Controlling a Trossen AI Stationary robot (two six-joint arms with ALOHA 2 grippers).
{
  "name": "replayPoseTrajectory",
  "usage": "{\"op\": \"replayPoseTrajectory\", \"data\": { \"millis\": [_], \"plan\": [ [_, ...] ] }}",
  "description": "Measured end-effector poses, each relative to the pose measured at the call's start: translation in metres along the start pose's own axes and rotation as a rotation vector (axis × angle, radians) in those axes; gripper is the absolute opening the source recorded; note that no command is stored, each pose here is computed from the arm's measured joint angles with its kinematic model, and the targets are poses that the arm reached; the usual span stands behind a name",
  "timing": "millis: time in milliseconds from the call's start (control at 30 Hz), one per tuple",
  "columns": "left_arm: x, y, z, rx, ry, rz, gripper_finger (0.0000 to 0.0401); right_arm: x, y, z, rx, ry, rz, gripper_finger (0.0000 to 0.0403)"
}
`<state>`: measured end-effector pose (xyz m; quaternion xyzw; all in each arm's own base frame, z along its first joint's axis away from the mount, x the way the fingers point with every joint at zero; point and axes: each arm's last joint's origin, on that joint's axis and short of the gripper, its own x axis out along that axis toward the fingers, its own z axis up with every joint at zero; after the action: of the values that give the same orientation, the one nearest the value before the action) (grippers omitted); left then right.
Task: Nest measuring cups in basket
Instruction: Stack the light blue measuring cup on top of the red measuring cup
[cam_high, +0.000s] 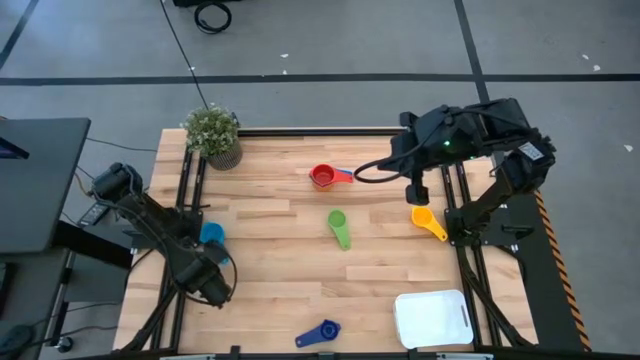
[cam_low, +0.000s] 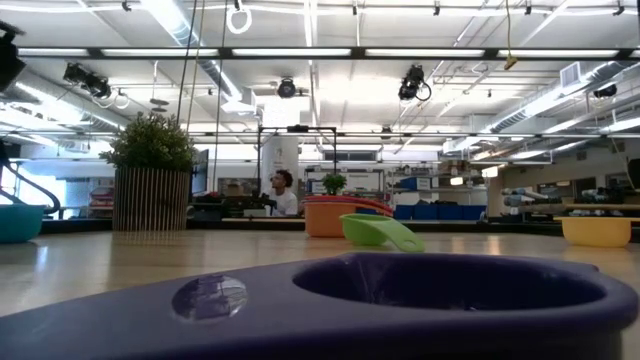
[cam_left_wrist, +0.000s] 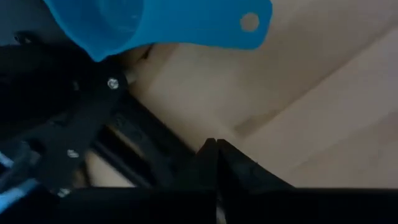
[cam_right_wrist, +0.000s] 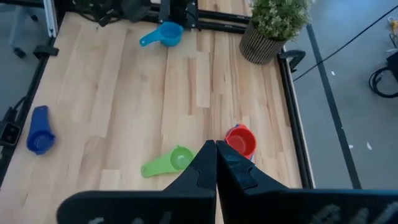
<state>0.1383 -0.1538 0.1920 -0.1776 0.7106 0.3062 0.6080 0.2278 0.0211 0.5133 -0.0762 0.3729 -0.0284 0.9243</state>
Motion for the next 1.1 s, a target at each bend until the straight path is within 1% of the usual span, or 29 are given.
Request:
{"op": "replayPoseTrajectory", "data": {
  "millis": [133, 300, 600, 767, 900, 967, 1100],
  "plan": [
    [0.001, -0.001, 0.000, -0.120, -0.005, 0.004, 0.0004, 0.005, 0.001, 0.002, -0.010, 0.006, 0.001, 0.0003],
    [0.005, -0.006, 0.000, -0.197, 0.012, 0.012, 0.0002, 0.007, 0.001, 0.003, -0.025, 0.003, 0.004, 0.0003],
    [0.020, -0.017, 0.002, -0.225, -0.005, 0.075, 0.0001, 0.007, 0.001, 0.004, -0.042, -0.004, 0.005, 0.0003],
    [0.030, -0.020, 0.011, -0.280, -0.079, 0.155, 0.0001, 0.007, 0.001, 0.004, -0.042, -0.003, 0.005, 0.0003],
    [0.034, -0.022, 0.024, -0.306, -0.148, 0.181, 0.0001, 0.007, 0.001, 0.004, -0.043, -0.004, 0.006, 0.0003],
    [0.037, -0.023, 0.031, -0.297, -0.155, 0.198, 0.0001, 0.007, 0.001, 0.004, -0.043, -0.004, 0.006, 0.0003],
    [0.044, -0.026, 0.043, -0.237, -0.158, 0.225, 0.0000, 0.007, 0.001, 0.004, -0.043, -0.004, 0.006, 0.0003]
  ]
}}
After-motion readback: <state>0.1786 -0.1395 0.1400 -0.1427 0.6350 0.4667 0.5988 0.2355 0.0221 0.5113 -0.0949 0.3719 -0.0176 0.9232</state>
